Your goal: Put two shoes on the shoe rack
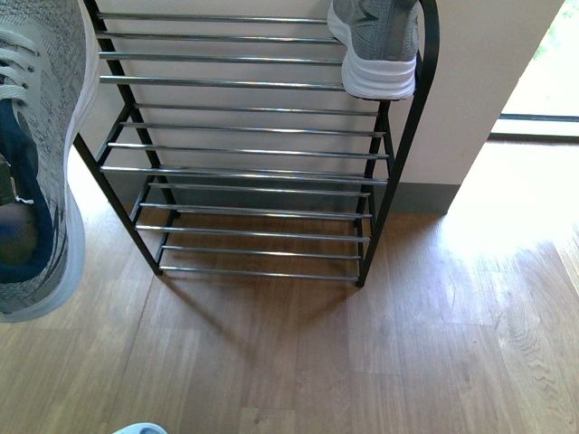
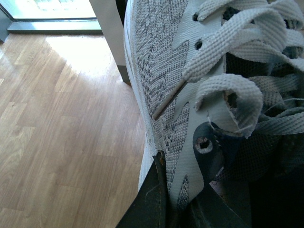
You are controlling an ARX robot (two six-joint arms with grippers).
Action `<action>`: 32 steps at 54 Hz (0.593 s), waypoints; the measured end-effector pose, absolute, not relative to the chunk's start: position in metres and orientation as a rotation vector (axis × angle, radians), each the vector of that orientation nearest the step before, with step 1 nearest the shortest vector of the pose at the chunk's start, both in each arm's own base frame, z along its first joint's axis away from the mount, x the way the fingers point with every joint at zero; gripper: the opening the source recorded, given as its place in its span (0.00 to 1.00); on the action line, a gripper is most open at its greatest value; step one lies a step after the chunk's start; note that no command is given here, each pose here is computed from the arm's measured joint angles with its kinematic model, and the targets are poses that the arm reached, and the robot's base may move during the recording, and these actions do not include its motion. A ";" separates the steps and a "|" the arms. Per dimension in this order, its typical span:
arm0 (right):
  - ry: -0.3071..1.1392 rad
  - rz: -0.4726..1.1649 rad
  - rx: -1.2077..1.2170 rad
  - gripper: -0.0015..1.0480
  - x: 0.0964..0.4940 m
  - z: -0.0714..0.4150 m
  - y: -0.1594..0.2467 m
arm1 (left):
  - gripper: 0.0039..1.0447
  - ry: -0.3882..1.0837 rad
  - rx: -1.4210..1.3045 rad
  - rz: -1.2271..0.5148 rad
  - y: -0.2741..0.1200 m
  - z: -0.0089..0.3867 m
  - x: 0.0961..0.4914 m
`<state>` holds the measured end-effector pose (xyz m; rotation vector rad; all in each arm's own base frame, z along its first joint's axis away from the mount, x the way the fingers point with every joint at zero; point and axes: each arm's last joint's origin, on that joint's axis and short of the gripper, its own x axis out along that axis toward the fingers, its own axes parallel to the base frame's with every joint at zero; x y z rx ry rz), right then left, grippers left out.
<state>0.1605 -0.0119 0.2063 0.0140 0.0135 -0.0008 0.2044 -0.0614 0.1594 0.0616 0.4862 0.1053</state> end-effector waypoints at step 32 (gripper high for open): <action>0.005 -0.002 0.003 0.02 0.129 0.179 0.000 | 0.02 0.486 0.062 0.106 -0.061 0.159 0.204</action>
